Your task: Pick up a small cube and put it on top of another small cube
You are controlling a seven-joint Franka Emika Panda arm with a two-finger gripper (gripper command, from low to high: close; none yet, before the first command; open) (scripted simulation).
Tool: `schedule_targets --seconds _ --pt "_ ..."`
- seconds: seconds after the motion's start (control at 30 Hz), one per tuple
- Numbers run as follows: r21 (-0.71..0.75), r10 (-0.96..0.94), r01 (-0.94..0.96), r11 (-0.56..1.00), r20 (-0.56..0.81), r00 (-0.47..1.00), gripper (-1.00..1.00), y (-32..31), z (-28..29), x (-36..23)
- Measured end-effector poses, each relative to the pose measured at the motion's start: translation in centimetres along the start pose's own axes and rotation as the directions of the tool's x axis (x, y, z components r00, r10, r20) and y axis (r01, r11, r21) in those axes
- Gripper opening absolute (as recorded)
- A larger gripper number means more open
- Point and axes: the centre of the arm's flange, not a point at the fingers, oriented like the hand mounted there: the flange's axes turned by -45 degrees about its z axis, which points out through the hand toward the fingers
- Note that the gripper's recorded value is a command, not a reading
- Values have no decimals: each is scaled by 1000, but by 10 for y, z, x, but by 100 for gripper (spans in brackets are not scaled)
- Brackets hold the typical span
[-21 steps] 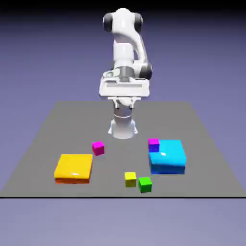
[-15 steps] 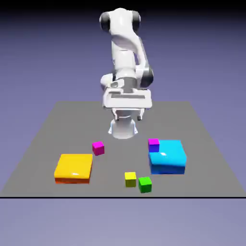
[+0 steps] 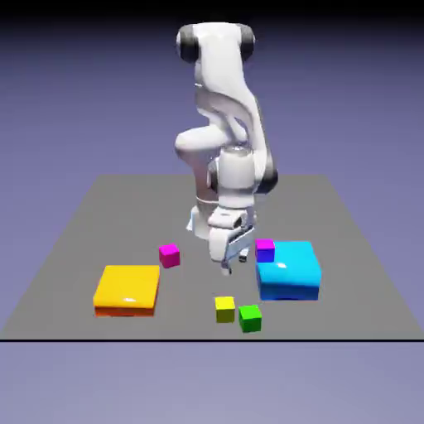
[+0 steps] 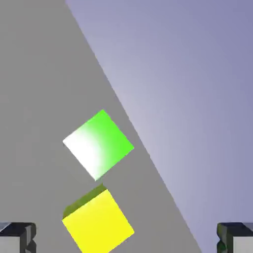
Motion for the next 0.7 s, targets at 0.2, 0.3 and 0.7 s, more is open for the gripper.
schedule_targets --seconds 0.2,0.3,0.7 --pt "112 -340 326 939 145 929 0 -6 49 7" --pt "142 -410 390 910 171 896 0 -7 58 7" --pt "141 -411 391 910 174 895 -100 -7 75 5"
